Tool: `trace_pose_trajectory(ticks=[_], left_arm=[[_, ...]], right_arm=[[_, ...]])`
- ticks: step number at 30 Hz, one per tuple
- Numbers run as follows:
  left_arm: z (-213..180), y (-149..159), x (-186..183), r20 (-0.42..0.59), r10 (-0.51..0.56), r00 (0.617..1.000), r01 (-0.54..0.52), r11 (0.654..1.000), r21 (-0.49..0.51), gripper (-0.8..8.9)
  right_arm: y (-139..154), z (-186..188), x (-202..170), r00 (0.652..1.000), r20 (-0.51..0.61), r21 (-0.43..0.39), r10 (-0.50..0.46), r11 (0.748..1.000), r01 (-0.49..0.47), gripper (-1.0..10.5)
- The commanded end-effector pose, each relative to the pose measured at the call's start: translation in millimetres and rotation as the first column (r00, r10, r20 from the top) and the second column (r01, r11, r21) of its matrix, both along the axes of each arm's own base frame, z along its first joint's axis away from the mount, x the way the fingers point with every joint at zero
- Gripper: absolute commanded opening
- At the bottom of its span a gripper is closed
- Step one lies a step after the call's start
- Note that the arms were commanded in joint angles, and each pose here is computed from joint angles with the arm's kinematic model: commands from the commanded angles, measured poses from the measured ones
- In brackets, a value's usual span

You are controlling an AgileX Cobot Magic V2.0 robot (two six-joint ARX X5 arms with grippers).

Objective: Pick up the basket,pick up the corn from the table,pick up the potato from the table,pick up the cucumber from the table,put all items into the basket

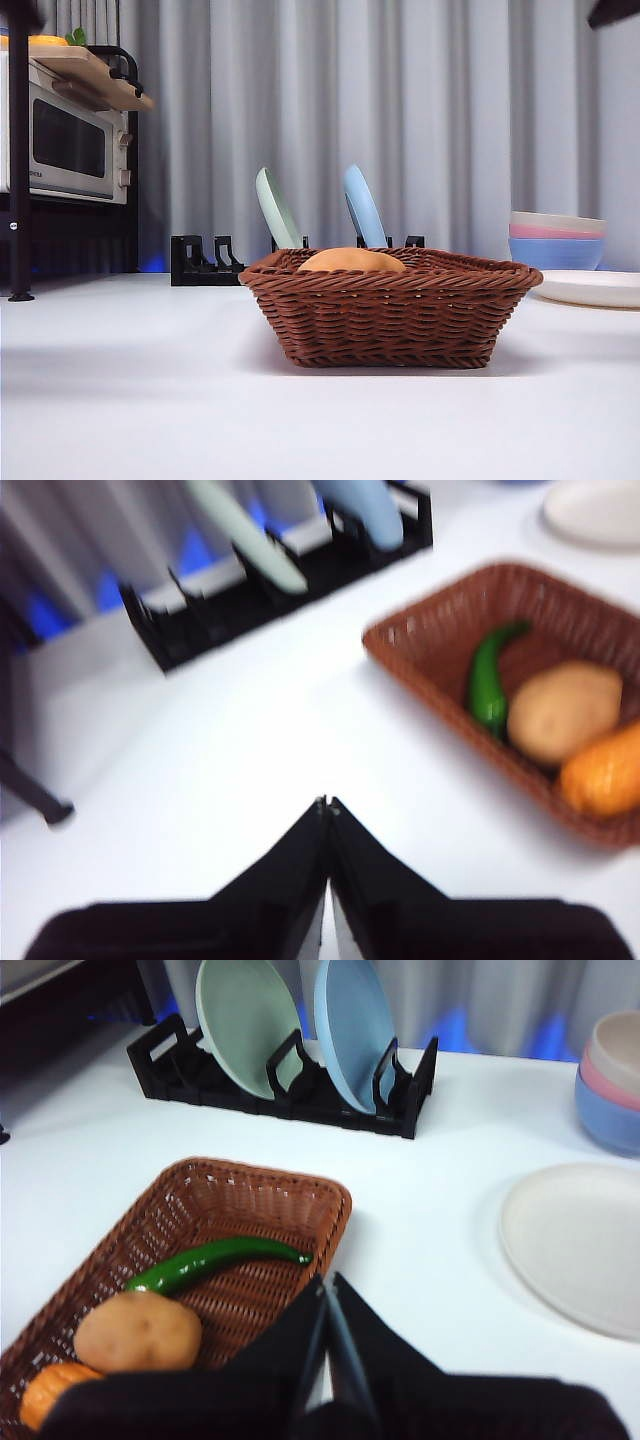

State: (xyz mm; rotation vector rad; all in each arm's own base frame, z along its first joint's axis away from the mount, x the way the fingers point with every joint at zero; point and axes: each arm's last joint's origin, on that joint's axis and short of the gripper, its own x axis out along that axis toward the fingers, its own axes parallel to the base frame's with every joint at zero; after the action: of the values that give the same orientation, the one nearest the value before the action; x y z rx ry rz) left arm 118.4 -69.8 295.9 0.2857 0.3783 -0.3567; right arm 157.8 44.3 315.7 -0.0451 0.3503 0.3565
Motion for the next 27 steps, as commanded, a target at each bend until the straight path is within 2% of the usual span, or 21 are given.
trace_pose_trajectory(ticks=[1,5,7,24,27], left_arm=[[-22,6,-9,-0.003,-0.001,1.0,0.001,1.0,-0.021,-0.08],[-27,11,-17,-0.002,-0.002,1.0,0.002,0.999,-0.033,-0.08],[-27,12,-18,-0.003,0.002,1.0,-0.002,0.999,-0.032,-0.03],[-29,10,-16,-0.027,-0.001,1.0,0.0,1.0,-0.017,-0.03],[-26,18,-24,0.01,0.011,1.0,-0.01,1.0,-0.011,-0.03]], right_arm=[[-3,-20,-11,1.0,-0.004,0.012,-0.007,1.0,0.007,-0.2],[-4,-29,-17,0.998,-0.053,0.045,-0.027,0.999,0.029,-0.2],[-4,-30,-17,0.995,-0.086,0.089,-0.044,0.995,0.051,-0.1],[-4,-31,-17,0.995,-0.091,0.09,-0.043,0.995,0.052,0.0],[-4,-31,-17,0.995,-0.091,0.089,-0.043,0.995,0.051,0.0]])
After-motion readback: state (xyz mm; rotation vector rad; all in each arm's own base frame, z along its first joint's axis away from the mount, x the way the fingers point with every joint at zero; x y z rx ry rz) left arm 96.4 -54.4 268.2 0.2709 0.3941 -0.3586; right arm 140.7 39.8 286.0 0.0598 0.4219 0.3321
